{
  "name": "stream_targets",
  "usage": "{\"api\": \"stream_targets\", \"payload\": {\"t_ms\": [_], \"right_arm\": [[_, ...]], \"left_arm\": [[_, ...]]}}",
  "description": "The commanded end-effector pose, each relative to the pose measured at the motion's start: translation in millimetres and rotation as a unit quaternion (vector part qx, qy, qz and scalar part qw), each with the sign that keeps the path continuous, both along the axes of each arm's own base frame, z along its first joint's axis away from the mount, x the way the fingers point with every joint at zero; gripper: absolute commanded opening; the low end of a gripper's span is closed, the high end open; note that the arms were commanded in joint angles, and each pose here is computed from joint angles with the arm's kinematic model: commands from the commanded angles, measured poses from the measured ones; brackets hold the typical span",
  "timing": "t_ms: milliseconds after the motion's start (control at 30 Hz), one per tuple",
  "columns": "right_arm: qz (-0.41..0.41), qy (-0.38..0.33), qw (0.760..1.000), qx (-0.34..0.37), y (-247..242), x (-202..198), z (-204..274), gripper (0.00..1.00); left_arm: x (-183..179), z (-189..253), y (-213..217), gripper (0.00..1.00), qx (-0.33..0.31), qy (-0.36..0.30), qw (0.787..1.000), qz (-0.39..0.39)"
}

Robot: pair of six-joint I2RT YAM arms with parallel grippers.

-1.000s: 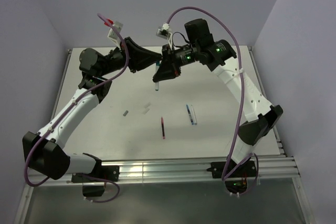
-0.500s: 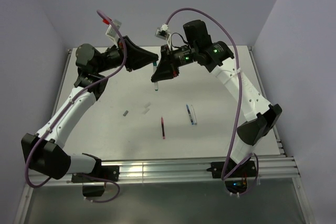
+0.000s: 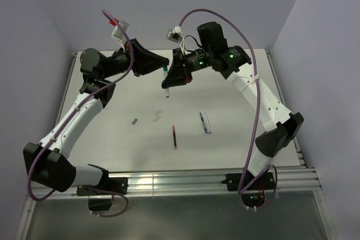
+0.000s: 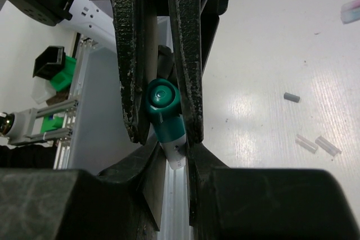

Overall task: Insert the pens into the pen caps
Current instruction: Press the pen cap onto the pen.

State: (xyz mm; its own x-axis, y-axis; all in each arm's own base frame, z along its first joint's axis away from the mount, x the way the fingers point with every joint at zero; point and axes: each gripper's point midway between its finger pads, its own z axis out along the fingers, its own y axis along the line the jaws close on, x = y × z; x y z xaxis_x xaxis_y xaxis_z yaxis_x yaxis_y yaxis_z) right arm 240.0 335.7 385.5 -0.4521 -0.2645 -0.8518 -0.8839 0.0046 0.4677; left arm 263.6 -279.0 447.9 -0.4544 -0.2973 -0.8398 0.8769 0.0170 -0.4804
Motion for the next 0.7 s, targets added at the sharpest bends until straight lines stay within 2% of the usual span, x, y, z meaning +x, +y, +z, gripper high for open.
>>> {"api": "stream_targets", "payload": {"t_ms": [0, 400, 667], "right_arm": [[-0.05, -0.194, 0.974, 0.111, -20, 21, 95, 0.0], [-0.039, -0.116, 0.987, 0.101, -19, 22, 79, 0.0], [-0.046, -0.114, 0.988, 0.094, -23, 17, 70, 0.0]], "left_arm": [[-60, -57, 1, 0.0, 0.095, 0.088, 0.976, -0.175], [-64, -69, 3, 0.0, 0.109, 0.095, 0.975, -0.171], [-59, -69, 3, 0.0, 0.102, 0.102, 0.976, -0.166]]}}
